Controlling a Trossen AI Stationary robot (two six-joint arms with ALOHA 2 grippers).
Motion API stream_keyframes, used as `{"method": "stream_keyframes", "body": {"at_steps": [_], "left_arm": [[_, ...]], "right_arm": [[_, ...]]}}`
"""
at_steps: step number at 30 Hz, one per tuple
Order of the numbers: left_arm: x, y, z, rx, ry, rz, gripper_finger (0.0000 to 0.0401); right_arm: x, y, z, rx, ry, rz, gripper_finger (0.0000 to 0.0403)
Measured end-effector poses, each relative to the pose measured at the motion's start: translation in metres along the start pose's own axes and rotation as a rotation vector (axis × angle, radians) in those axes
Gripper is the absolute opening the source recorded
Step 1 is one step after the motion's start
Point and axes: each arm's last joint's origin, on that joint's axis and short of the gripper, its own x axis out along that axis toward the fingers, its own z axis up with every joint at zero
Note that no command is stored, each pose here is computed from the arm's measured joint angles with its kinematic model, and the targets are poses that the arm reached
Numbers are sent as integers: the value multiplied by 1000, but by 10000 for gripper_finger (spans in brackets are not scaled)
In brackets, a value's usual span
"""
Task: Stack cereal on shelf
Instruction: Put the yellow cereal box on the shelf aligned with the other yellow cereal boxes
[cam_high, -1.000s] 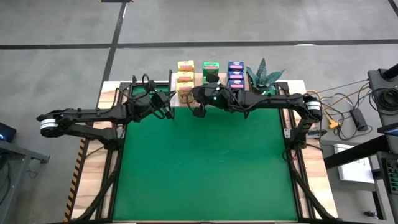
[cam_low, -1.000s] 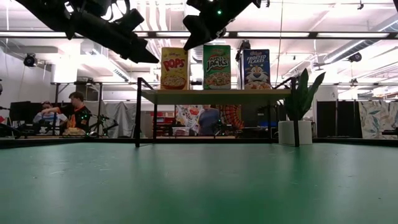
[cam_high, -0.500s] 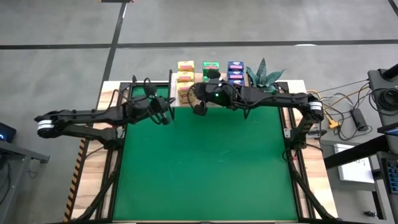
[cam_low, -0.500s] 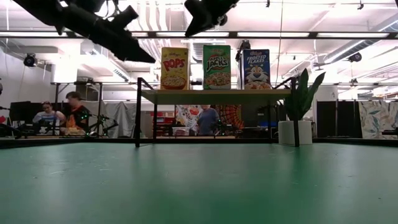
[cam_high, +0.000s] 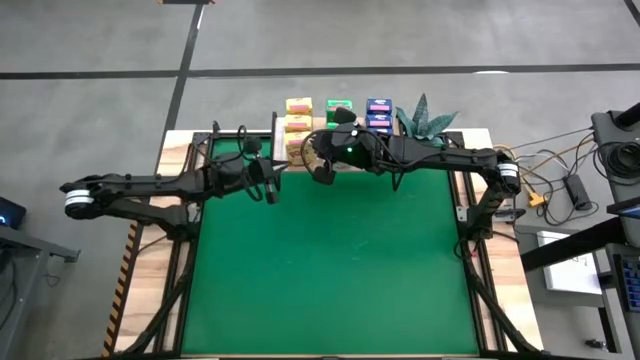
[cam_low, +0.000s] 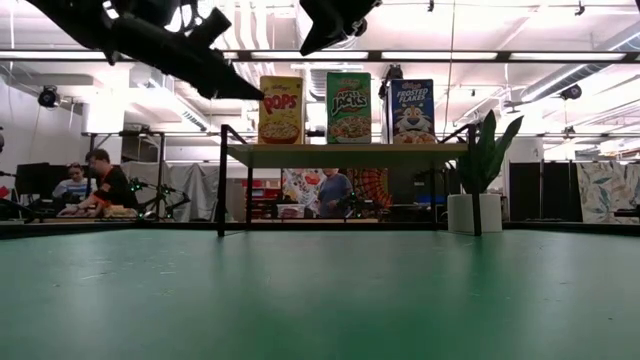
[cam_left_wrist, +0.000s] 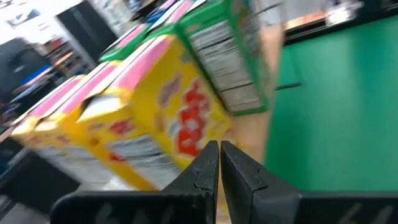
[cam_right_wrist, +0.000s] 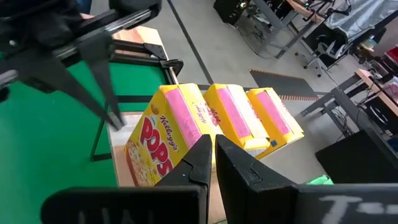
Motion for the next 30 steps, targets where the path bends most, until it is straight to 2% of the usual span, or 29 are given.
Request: {"method": "stream_keyframes", "body": {"at_steps": [9,25,30], "left_arm": [[6,6,-4,-16,34,84,0],[6,6,-5,-17,45,83,0],[5,8,-6,-23,76,152,0]], "right_arm": [[0,1,-2,3,15,5,12],[0,1,-2,2,17,6,12],[-1,3,-3,-2,35,17,12]]}}
